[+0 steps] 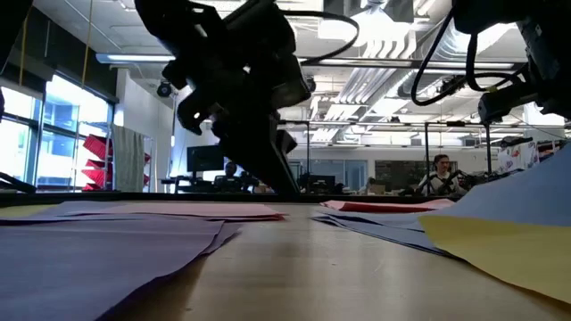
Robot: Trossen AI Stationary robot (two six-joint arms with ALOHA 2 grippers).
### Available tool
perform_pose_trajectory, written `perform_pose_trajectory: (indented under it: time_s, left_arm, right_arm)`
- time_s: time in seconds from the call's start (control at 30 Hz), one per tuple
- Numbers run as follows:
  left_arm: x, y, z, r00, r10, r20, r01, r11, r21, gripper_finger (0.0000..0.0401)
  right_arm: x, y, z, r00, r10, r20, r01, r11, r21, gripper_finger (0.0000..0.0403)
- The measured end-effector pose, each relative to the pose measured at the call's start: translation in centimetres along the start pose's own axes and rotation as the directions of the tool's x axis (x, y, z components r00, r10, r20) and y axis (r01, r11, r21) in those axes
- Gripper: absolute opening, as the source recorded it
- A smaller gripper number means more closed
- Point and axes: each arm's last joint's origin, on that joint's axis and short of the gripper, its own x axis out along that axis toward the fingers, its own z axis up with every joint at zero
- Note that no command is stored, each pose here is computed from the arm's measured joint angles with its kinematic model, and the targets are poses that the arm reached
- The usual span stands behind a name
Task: Organize paper
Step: Stack the blue paper on the middle right of the table
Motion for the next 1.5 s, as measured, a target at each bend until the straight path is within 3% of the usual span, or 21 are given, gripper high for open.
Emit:
perform_pose_trajectory:
  time_s: [0.17,0.4,0.67,0.87,1.13,1.3,1.4,1.5]
  left_arm:
    - [1.0,0.3,-0.3,1.0,0.015,0.011,-0.015,1.0,0.008,0.0025]
    - [1.7,1.6,-0.3,0.992,0.111,0.059,-0.111,0.994,-0.003,0.0025]
    - [1.2,4.6,-0.4,0.969,0.227,0.098,-0.222,0.973,-0.059,0.0026]
    - [0.7,6.6,-0.9,0.962,0.257,0.089,-0.245,0.961,-0.126,0.0026]
    - [0.4,7.0,-1.1,0.965,0.25,0.083,-0.241,0.965,-0.105,0.0026]
    - [-1.5,6.4,-0.4,0.976,0.213,0.042,-0.21,0.975,-0.071,0.0024]
    - [-3.2,5.8,0.4,0.987,0.15,0.059,-0.149,0.989,-0.018,0.0013]
    - [-3.8,5.2,1.2,0.991,0.044,0.125,-0.039,0.998,-0.043,0.0002]
  right_arm:
    - [-0.1,0.6,0.2,0.999,0.022,-0.024,-0.022,1.0,0.021,0.0]
    - [-0.2,0.8,0.2,0.999,0.038,-0.029,-0.037,0.999,0.019,0.0]
    - [-0.1,0.8,-0.1,0.997,0.067,-0.025,-0.068,0.998,-0.011,0.0]
    - [0.1,0.3,-1.0,0.995,0.096,-0.033,-0.099,0.992,-0.075,0.0]
    - [0.4,-0.2,-2.0,0.993,0.096,-0.076,-0.105,0.985,-0.135,0.0001]
    - [0.4,-0.4,-1.8,0.997,0.067,-0.051,-0.072,0.99,-0.124,0.0013]
    - [0.4,-0.6,-1.6,0.998,0.055,-0.032,-0.059,0.99,-0.131,0.0031]
    - [0.4,-0.5,-1.5,0.998,0.066,-0.022,-0.068,0.988,-0.135,0.0059]
